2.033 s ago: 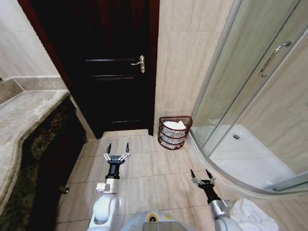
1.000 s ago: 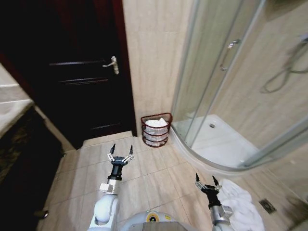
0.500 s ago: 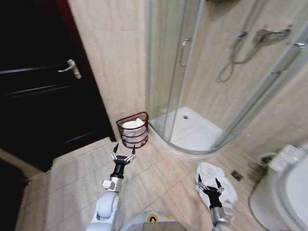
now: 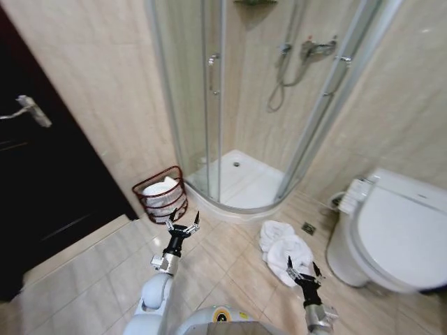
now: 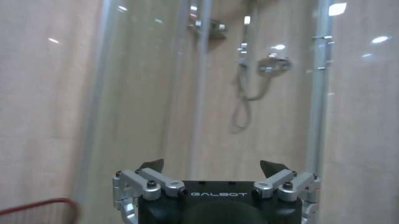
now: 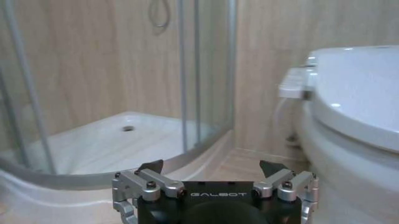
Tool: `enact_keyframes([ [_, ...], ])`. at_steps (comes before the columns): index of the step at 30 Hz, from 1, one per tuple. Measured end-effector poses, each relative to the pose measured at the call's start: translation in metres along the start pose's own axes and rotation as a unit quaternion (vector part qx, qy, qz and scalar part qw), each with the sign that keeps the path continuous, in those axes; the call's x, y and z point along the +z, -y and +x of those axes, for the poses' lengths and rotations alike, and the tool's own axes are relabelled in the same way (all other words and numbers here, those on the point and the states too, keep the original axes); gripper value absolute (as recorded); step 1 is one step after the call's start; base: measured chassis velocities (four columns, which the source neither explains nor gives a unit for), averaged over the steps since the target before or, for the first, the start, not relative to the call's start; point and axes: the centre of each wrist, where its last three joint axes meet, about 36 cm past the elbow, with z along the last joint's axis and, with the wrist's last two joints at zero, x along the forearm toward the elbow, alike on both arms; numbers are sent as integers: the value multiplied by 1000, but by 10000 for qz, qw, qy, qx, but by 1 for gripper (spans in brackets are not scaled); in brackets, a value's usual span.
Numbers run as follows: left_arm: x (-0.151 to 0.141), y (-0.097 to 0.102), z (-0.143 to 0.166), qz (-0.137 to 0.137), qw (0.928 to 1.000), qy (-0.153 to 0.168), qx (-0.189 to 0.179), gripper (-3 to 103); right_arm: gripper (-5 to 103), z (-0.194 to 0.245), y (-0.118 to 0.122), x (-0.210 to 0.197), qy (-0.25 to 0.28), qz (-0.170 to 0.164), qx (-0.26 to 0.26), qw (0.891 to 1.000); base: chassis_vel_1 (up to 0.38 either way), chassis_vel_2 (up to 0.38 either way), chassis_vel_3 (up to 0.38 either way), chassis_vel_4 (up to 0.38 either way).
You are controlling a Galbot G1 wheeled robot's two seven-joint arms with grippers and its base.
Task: Discard the used towel into the hamper.
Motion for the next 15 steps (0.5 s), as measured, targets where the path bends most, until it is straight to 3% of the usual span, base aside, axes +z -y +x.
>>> enact_keyframes([
  [6,19,-2,5,108,9999,42,54,100,100,-2,0,-1,31,20,-9,10000,-96,-84,-84,-88],
  [15,38,-5,16,140,9999,-5,35,100,100,1,1,-1,82,56,-18,9999,0,0,0,0],
])
